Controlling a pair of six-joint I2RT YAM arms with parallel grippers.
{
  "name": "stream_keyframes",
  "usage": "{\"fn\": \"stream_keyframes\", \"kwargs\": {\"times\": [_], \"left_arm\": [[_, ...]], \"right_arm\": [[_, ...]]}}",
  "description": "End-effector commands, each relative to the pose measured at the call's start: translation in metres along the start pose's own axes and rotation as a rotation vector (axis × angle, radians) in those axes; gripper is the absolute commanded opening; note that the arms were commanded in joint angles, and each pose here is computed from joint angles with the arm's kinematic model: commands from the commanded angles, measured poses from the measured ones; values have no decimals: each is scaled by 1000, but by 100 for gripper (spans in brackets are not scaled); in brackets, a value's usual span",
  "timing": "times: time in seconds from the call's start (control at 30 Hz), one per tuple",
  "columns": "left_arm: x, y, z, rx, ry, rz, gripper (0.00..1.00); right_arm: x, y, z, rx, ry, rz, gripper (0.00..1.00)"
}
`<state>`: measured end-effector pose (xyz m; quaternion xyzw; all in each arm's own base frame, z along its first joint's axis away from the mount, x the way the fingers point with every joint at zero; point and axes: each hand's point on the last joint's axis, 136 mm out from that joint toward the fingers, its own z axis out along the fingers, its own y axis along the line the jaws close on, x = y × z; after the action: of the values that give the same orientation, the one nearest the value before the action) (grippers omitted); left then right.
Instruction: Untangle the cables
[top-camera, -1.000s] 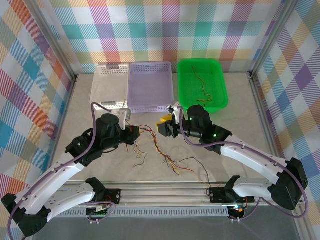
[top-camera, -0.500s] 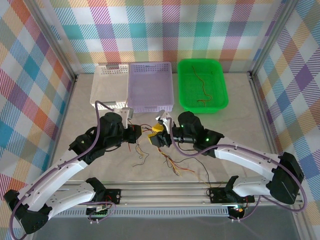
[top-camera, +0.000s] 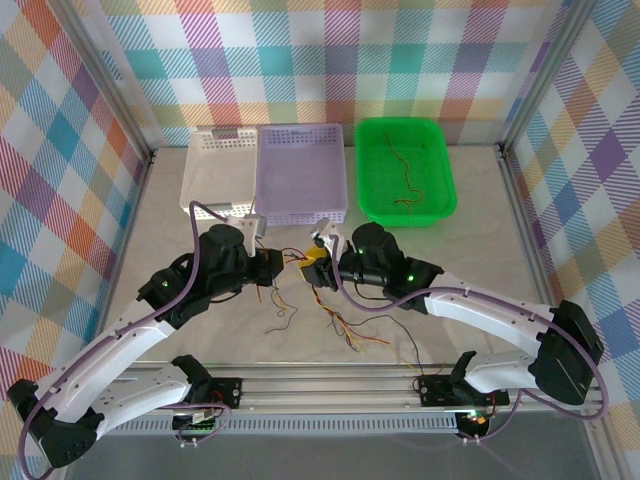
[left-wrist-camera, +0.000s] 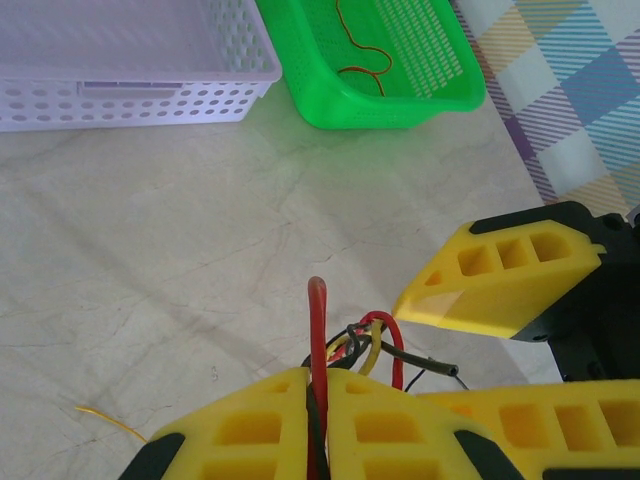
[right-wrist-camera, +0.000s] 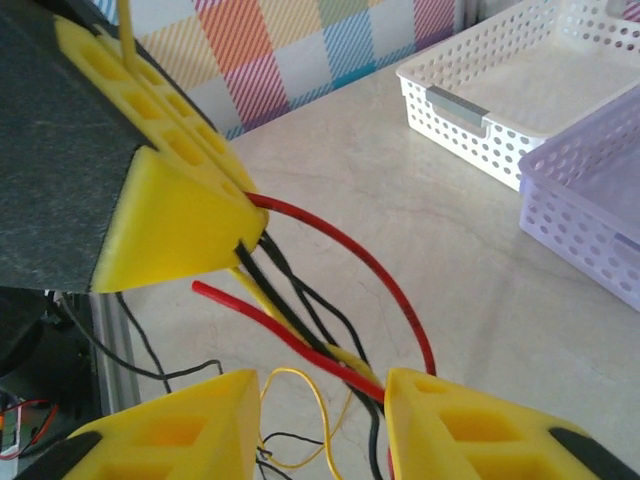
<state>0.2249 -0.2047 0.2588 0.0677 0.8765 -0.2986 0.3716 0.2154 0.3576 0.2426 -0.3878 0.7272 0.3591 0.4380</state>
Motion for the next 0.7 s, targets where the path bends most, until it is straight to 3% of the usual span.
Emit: {"fn": "stream_keyframes", "kwargs": {"times": [0.0,0.3,0.4,0.67], "left_arm": [[-10,-10,-6,33,-39,-8,0],[-10,-11,-4,40,-35,-13,0],[-10,-11,-3,41,-33,-13,0],[-3,-3,-3,4,-18,6,0]], "right_arm": [[-18,2,1,6,-58,-30,35],[-22,1,7,9,-61,-18,32],[-26,-2,6,26,-75,-19,21],[-30,-8,-5,74,-97,-27,10]]}}
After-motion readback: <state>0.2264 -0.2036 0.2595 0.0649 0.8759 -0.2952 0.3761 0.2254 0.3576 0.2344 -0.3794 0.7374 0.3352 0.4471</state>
